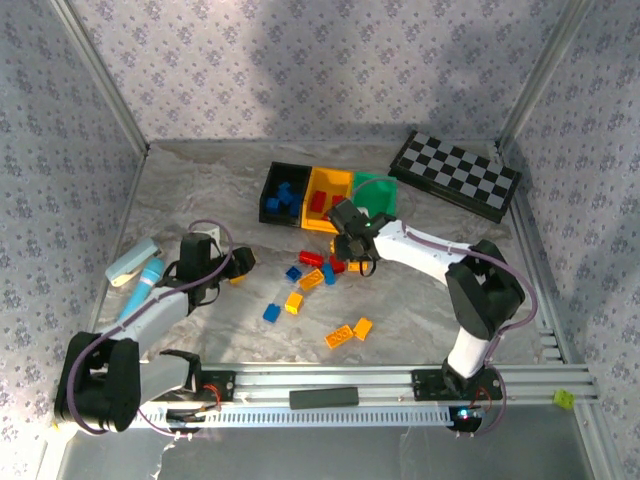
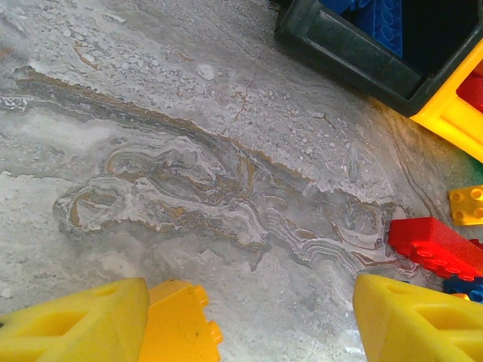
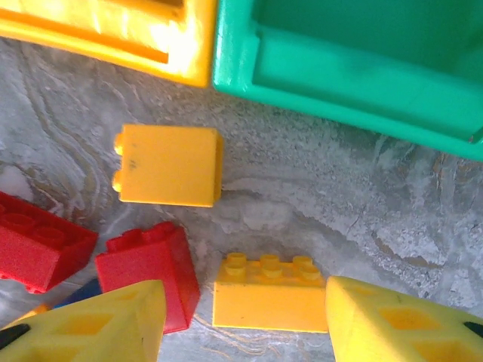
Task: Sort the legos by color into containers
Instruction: Pick up the lego from the center of the table.
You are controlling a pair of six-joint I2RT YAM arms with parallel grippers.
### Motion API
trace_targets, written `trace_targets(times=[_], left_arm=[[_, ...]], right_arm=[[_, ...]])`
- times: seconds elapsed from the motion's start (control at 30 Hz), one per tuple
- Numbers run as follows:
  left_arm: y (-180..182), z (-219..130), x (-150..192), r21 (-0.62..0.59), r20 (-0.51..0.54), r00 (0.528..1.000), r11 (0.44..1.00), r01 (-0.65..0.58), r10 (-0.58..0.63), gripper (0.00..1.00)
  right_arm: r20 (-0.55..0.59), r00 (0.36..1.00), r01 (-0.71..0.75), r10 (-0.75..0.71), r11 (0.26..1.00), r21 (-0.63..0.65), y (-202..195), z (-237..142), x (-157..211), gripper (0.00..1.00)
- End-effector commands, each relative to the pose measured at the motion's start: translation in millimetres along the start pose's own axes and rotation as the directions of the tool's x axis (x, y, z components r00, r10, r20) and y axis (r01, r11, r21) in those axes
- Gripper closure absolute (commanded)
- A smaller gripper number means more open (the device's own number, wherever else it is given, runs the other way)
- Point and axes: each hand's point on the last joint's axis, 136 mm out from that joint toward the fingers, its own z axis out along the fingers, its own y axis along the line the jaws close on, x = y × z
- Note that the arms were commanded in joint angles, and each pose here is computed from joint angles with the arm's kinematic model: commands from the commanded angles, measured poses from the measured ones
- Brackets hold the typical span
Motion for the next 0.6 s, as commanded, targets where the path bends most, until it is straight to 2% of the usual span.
trace_targets(times=[0.0, 0.4, 0.57], left_arm=[[1, -3, 0, -0.005, 0.008, 1.000, 1.000, 0.001, -0.001, 0.28], [-2, -8, -2, 0.012, 0.030, 1.000, 1.000, -0.006, 0.006, 0.28], [-3, -7, -2, 0.016, 0.026, 1.000, 1.000, -0.007, 0.007, 0.29]], right_arm=[[-0.006, 1.000, -0.024, 0.024, 0.999, 0.027, -3, 14, 8, 0.41], [-0.076, 0.991, -0.099, 0.107, 0.990, 0.100, -27, 46, 32, 0.44], [-0.067, 0.990, -0.117, 0.124, 0.988, 0.098, -33, 43, 37, 0.44]])
